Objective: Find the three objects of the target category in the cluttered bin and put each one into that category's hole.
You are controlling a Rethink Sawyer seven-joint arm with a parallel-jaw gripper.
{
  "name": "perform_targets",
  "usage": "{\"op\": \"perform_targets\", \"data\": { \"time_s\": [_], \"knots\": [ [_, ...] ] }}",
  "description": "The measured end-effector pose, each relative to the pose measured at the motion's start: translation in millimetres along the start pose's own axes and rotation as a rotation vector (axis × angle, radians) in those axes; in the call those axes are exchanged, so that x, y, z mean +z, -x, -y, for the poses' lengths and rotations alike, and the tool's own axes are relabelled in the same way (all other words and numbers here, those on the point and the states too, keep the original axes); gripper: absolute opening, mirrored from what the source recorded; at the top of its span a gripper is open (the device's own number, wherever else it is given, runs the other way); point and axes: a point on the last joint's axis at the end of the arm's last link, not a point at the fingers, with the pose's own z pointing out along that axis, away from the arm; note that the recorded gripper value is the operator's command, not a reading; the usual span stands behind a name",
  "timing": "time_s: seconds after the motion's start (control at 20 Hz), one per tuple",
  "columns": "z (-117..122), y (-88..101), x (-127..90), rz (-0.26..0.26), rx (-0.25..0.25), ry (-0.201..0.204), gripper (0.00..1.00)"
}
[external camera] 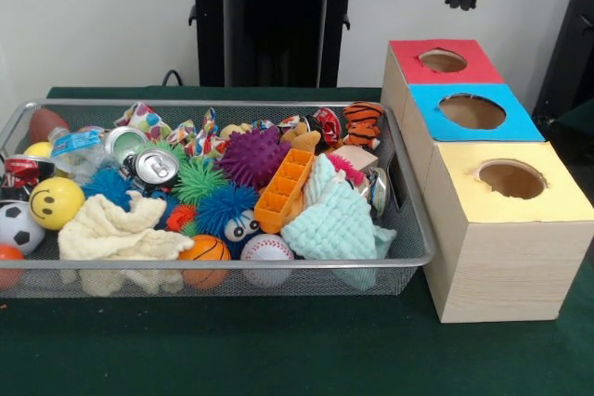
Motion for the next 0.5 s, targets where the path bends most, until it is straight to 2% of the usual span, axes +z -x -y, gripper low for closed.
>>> {"op": "perform_targets", "data": {
  "time_s": [0.25, 0.3, 0.5],
  "knots": [
    [38.8, 24.9, 7.1, 0.045, 0.076, 0.013, 0.00],
    [54.0, 33.2, 10.2, 0.064, 0.100, 0.013, 0.00],
    [88.9, 47.9, 16.7, 0.102, 0.143, 0.006, 0.00]
  ]
}}
